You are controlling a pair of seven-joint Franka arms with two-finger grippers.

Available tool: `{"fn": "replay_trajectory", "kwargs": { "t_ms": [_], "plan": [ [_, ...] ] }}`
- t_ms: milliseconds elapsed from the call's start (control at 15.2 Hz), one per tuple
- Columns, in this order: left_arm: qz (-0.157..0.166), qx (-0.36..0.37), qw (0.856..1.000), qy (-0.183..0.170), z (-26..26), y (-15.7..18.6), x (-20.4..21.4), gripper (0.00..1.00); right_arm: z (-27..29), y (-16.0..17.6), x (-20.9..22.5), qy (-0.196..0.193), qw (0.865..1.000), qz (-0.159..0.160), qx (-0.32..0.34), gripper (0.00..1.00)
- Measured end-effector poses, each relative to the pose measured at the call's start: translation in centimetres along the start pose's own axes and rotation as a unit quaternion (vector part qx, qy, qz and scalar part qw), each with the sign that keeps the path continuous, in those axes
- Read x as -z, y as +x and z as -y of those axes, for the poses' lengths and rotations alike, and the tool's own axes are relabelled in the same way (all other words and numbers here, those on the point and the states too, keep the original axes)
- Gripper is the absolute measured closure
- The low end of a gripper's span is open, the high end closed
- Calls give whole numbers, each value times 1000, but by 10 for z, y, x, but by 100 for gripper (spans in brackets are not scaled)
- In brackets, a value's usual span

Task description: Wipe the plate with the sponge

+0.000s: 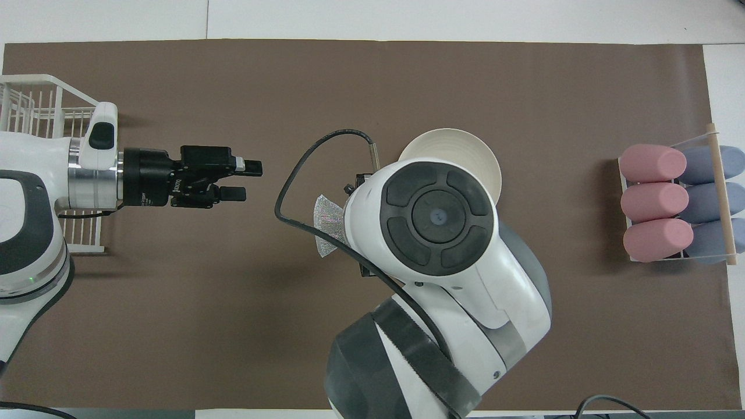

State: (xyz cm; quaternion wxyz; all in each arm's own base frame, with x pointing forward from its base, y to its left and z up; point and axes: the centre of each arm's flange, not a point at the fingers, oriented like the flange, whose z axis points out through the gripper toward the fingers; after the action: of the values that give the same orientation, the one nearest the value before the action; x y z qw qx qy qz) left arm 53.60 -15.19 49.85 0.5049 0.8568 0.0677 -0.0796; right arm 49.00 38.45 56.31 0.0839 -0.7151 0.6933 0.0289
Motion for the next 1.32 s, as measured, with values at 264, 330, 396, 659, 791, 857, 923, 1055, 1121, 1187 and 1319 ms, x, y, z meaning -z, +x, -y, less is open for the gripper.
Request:
{"fn": "replay_trajectory", "kwargs": {
  "t_ms": [264, 330, 396, 659, 791, 857, 923, 1055, 1121, 1187, 1319],
  "plan": [
    [49, -4, 999, -14, -11, -8, -11, 0, 1, 1, 0, 0, 1000, 0, -1, 89],
    [60, -5, 998, -15, -13, -11, -18, 0, 1, 1, 0, 0, 1000, 0, -1, 89],
    [69, -7, 997, -16, -17, -14, -27, 0, 1, 1, 0, 0, 1000, 0, -1, 89],
    [84, 0, 996, -23, -31, -25, -62, 0, 1, 1, 0, 0, 1000, 0, -1, 89],
    [84, -1, 996, -20, -38, -29, -76, 4, 1, 1, 0, 0, 1000, 0, -1, 89],
    [82, 1, 996, -18, -39, -30, -80, 11, 1, 1, 0, 0, 1000, 0, -1, 89],
    [83, 2, 996, -17, -39, -30, -81, 23, 1, 1, 0, 0, 1000, 0, -1, 89],
    [82, 5, 996, -17, -39, -29, -80, 49, 1, 1, 0, 0, 1000, 0, -1, 89],
    [82, 10, 996, -17, -38, -29, -80, 60, 1, 1, 0, 0, 1000, 0, 0, 89],
    [81, 19, 996, -17, -38, -29, -79, 72, 1, 1, 0, 0, 1000, 0, 0, 89],
    [82, 31, 996, -16, -38, -29, -80, 95, 1, 1, -1, 0, 1000, -1, 0, 89]
  ]
}}
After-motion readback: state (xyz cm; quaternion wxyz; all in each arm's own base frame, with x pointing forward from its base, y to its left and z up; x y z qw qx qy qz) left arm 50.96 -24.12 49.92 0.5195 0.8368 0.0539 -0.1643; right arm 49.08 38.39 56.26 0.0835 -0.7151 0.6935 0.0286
